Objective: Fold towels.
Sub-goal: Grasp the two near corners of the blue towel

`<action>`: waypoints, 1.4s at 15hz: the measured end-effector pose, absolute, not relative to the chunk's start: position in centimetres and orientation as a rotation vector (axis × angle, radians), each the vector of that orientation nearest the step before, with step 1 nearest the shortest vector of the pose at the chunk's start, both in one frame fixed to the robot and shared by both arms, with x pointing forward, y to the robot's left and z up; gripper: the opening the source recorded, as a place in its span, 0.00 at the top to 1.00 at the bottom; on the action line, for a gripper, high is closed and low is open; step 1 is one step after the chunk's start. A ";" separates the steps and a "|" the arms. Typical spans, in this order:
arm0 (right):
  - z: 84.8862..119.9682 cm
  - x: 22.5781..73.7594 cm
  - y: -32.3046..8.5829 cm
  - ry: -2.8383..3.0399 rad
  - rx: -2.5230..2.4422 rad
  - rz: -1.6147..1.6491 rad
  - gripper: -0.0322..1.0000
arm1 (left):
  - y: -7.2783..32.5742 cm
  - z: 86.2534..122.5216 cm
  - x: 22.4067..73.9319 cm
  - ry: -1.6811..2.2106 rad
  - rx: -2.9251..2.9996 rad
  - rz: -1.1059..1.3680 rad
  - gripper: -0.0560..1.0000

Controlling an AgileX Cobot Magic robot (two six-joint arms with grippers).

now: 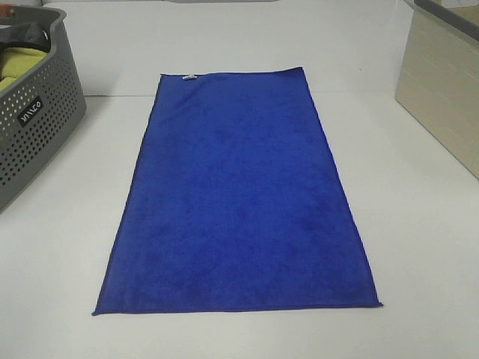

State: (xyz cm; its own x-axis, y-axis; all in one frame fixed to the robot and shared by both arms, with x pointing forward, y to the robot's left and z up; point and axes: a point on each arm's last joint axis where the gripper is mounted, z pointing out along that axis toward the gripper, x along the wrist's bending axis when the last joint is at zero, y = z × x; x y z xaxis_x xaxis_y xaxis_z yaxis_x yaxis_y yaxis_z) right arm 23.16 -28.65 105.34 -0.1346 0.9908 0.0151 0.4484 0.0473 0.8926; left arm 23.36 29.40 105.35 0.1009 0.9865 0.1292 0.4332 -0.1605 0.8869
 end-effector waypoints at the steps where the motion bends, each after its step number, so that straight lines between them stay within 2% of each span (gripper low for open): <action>1: 105.3 23.2 -28.7 1.663 1.466 1.038 0.15 | 29.4 105.4 23.4 1.407 1.689 1.015 0.48; 9: 105.3 23.2 -28.6 1.663 1.466 1.040 0.15 | 29.3 105.4 23.4 1.402 1.684 1.003 0.48; 11: 105.9 23.6 -28.6 1.626 1.498 1.083 0.15 | 28.9 106.5 23.6 1.377 1.556 0.968 0.48; 16: 107.0 28.6 -28.5 1.710 1.779 1.004 0.20 | 27.1 107.3 28.0 1.504 1.426 0.505 0.45; 20: 106.3 33.5 -27.9 1.843 2.011 0.917 0.23 | 26.5 106.3 32.4 1.597 1.515 0.254 0.38; 21: 104.8 36.6 -27.6 1.934 2.137 0.838 0.23 | 26.3 104.8 35.2 1.658 1.592 0.132 0.37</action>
State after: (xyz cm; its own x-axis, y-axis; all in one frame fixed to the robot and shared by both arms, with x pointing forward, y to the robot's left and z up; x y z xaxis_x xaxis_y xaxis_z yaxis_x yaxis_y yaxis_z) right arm 36.58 -27.56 104.75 0.0183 0.9520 0.3057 0.8740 -0.1637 0.4575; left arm 35.22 26.35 104.80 0.1295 0.8732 -0.4698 0.7879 0.1970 0.5834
